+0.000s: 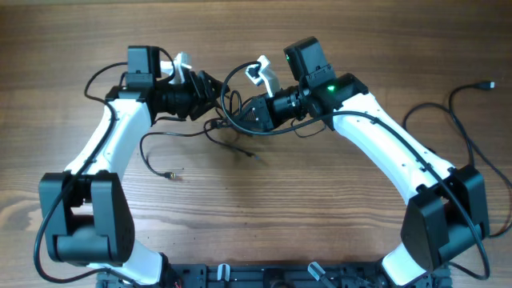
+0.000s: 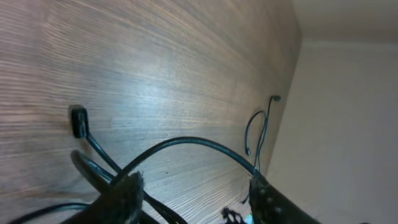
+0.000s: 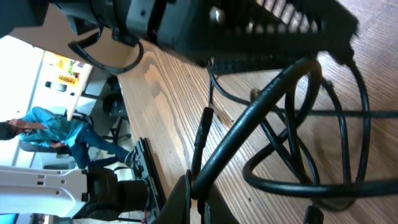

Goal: Untangle cables

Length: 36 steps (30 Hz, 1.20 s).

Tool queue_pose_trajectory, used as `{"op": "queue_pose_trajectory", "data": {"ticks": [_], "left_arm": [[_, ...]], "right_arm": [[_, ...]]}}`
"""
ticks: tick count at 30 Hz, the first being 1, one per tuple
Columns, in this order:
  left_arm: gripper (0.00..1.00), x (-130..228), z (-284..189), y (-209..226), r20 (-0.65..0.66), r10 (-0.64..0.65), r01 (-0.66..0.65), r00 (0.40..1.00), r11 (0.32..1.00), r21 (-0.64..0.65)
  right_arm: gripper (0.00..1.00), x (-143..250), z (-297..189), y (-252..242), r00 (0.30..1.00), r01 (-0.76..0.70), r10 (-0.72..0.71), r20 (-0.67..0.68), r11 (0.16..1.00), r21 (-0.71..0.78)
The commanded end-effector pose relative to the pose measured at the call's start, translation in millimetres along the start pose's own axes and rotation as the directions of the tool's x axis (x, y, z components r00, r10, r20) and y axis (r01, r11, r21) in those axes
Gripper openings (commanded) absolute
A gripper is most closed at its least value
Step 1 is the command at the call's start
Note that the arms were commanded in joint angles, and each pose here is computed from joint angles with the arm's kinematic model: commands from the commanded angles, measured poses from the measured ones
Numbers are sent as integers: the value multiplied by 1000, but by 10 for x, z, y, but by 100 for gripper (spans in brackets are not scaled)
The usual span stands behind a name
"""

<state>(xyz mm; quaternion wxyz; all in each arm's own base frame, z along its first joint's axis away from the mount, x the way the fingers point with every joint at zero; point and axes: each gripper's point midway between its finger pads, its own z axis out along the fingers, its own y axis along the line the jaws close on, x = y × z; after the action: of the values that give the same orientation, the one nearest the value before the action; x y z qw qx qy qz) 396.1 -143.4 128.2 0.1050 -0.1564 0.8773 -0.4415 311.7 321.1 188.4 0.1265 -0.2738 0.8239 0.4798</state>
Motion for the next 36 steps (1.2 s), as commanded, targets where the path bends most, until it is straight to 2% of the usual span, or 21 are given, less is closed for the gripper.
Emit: {"op": "queue_pose_trajectory", "data": {"ticks": [1, 3, 7, 9, 11, 13, 15, 17, 21, 26, 29, 33, 36], "left_arm": [[41, 33, 102, 28, 0, 16, -16, 1000, 999, -47], [40, 55, 121, 27, -4, 18, -18, 1000, 998, -54], [50, 25, 101, 80, 10, 9, -8, 1000, 997, -75], [50, -17, 67, 166, 31, -6, 10, 999, 994, -109], [42, -32, 28, 217, 37, -42, 46, 998, 992, -117], [39, 40, 28, 126, -8, -59, 59, 998, 996, -60], [46, 137, 28, -16, -69, -61, 62, 996, 998, 18], [47, 230, 9, -155, -129, -57, 70, 990, 993, 96], [46, 266, 0, -194, -149, -58, 76, 987, 990, 117], [49, 253, -6, -133, -146, -147, 160, 978, 984, 80], [38, 221, -40, -84, -141, -256, 266, 956, 962, 58], [48, 222, -92, 16, -137, -378, 383, 916, 923, 17], [49, 266, -96, 111, -124, -478, 477, 870, 878, -40]], "right_arm": [[4, -16, 27, 66, 1000, 31, -31, -4, 998, -47], [4, -16, 27, 66, 1000, 30, -31, -5, 998, -47], [4, -11, 27, 65, 1000, 28, -28, -6, 999, -46], [4, -11, 28, 62, 1000, 28, -29, -6, 999, -46], [4, -12, 28, 56, 1000, 28, -29, -6, 999, -42], [4, -18, 29, 30, 1000, 29, -29, -3, 999, -27], [4, -24, 26, -4, 1000, 28, -28, 0, 1000, -8], [4, -23, 27, -2, 1000, 25, -25, -1, 1000, -9], [4, -23, 27, -2, 1000, 20, -20, -1, 1000, -9], [4, -23, 26, -3, 1000, 20, -20, -1, 1000, -9], [4, -22, 27, -2, 1000, 20, -20, -1, 1000, -9], [4, -22, 27, -2, 1000, 20, -20, -1, 1000, -9], [4, -23, 24, -6, 1000, 20, -20, 0, 1000, -8]]}}
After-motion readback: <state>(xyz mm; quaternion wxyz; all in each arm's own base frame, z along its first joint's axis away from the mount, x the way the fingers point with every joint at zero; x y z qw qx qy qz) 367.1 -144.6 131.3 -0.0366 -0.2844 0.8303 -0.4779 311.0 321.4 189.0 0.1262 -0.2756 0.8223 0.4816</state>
